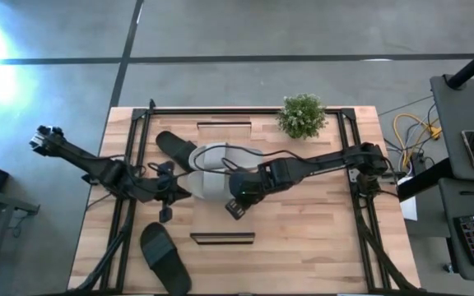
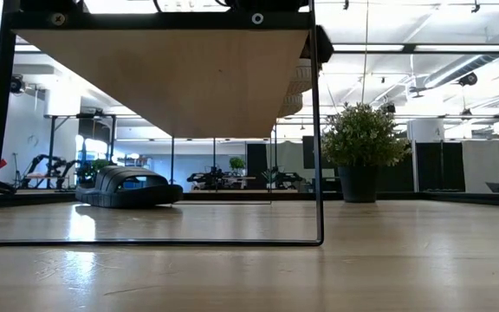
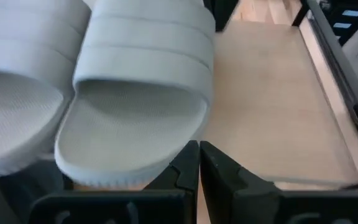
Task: Pick and place slides into the shelf
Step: Put the gray slide on the shelf, then move the bottom black slide under the shelf
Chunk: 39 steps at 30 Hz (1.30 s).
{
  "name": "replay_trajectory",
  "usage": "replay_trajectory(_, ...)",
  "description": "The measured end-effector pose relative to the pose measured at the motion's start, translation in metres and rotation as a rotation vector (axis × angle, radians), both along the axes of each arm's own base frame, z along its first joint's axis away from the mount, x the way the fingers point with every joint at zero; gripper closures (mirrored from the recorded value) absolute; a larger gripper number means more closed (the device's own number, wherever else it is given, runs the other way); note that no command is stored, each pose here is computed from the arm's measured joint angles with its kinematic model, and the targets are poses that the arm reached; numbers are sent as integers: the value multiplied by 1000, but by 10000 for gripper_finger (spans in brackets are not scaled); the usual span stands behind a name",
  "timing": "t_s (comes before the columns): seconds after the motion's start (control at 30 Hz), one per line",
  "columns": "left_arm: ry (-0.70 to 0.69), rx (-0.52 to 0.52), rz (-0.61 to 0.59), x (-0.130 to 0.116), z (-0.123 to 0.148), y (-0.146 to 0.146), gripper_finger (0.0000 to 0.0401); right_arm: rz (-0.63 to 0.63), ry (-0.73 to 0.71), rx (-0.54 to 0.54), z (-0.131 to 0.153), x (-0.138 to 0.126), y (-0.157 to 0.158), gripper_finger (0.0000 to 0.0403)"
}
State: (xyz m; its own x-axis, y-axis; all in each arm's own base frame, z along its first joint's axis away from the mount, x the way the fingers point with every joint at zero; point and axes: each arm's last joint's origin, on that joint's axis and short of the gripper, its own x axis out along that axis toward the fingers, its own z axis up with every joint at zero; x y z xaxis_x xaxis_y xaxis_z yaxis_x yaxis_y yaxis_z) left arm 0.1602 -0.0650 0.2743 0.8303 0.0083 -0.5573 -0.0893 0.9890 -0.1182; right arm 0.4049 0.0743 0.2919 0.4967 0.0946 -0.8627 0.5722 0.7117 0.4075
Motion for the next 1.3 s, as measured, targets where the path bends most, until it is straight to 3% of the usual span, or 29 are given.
replay_trajectory(0.23,77,-178,-39,-20,5,5,401,56,-18,-92,30,-29,11,392)
replay_trajectory(0.3,88,-283,-108,-23,8,3,401,69,-24,-115,40,-39,14,392)
replay_trajectory(0.53,328,-610,-398,-27,3,-15,401,108,5,-156,59,-69,21,392)
replay_trajectory(0.63,426,-654,-456,-28,-2,-23,401,125,17,-155,59,-73,30,388)
replay_trajectory(0.77,475,-638,-361,-25,-11,-27,401,145,31,-145,55,-77,42,351)
replay_trajectory(1.0,530,-703,-225,-33,-17,-28,370,108,81,-182,48,-92,67,239)
replay_trajectory(1.1,434,-706,-159,-42,-13,-27,350,72,114,-202,46,-104,80,202)
replay_trajectory(1.2,274,-775,-62,-52,-9,-26,338,15,150,-174,44,-115,93,178)
replay_trajectory(1.3,273,-862,18,-67,-22,-23,335,-38,176,-157,42,-125,104,164)
